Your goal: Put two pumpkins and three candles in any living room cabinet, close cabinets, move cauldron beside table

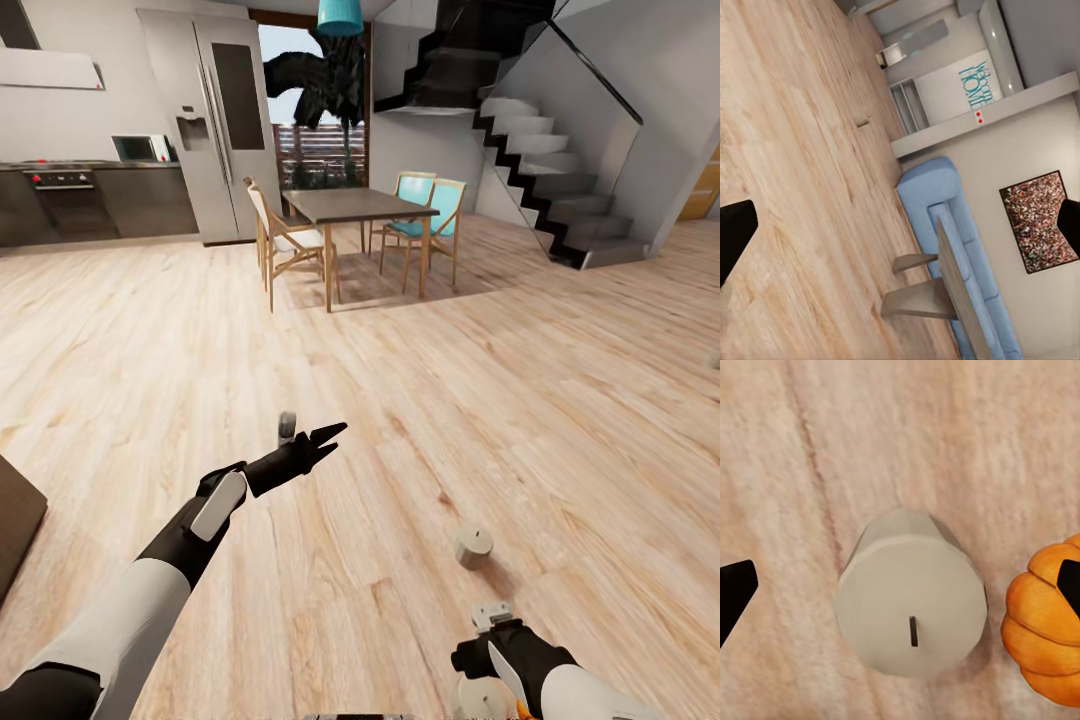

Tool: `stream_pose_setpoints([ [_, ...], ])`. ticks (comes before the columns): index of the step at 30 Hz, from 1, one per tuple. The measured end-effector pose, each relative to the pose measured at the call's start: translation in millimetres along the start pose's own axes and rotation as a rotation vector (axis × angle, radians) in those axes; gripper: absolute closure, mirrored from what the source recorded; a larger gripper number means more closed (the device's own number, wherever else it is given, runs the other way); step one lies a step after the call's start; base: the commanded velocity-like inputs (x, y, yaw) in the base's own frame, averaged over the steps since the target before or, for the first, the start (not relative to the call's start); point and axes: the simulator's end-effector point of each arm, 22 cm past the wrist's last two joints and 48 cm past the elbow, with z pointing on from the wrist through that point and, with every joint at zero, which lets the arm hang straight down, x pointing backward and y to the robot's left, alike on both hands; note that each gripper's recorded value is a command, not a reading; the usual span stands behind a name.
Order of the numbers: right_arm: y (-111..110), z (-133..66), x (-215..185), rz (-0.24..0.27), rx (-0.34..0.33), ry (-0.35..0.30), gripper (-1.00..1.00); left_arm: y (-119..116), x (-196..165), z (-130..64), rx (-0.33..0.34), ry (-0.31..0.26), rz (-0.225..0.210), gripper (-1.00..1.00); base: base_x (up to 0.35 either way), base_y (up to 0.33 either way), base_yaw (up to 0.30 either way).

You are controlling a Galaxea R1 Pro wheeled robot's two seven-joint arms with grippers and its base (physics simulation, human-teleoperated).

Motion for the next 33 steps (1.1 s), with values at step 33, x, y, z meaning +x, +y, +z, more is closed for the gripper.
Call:
stream_pose_setpoints([
  [33,6,37.4,35,-0.007,-0.02,0.068,-1.0,59,31,-1.3,-0.039,-0.001,-0.054,-1.0,0.0,0.0,0.0],
])
